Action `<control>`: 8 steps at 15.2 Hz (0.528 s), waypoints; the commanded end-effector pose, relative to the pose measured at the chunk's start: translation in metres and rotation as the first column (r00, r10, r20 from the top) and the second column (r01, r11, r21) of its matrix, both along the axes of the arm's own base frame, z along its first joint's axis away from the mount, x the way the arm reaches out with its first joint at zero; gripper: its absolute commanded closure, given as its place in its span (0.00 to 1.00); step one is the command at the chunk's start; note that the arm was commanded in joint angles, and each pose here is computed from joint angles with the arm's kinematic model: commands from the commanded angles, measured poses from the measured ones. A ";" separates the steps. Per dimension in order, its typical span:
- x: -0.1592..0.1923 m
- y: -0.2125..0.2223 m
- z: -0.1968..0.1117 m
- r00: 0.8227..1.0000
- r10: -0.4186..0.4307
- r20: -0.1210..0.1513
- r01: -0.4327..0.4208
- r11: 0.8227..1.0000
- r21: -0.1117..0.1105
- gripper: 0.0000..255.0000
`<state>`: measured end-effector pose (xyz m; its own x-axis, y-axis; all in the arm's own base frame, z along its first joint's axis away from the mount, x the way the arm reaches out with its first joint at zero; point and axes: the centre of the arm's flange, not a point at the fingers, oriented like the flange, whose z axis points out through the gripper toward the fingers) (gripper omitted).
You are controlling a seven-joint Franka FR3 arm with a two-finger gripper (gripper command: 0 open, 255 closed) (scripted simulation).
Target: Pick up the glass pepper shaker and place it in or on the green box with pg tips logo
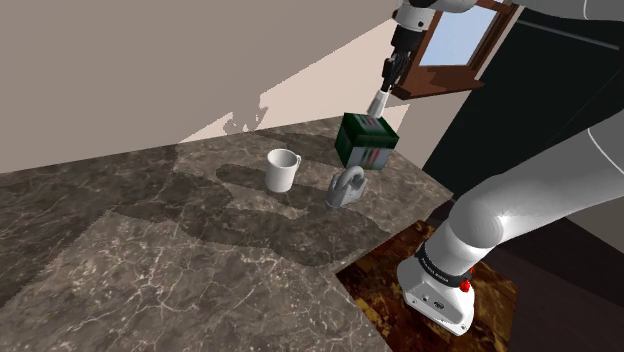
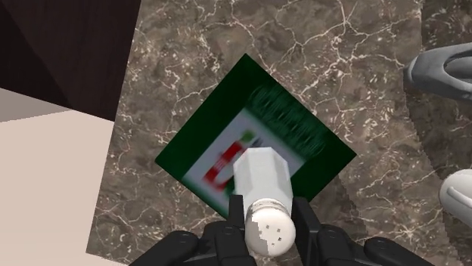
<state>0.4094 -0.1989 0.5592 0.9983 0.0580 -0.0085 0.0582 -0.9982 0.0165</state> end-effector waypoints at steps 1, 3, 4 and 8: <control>-0.001 0.000 -0.012 1.000 0.000 0.000 0.000 1.000 0.000 1.00; -0.001 0.000 -0.022 1.000 0.000 0.000 0.000 1.000 0.000 1.00; -0.001 0.000 -0.027 1.000 0.000 0.000 0.000 1.000 0.000 1.00; -0.001 0.000 -0.032 1.000 0.000 0.000 0.000 1.000 0.000 1.00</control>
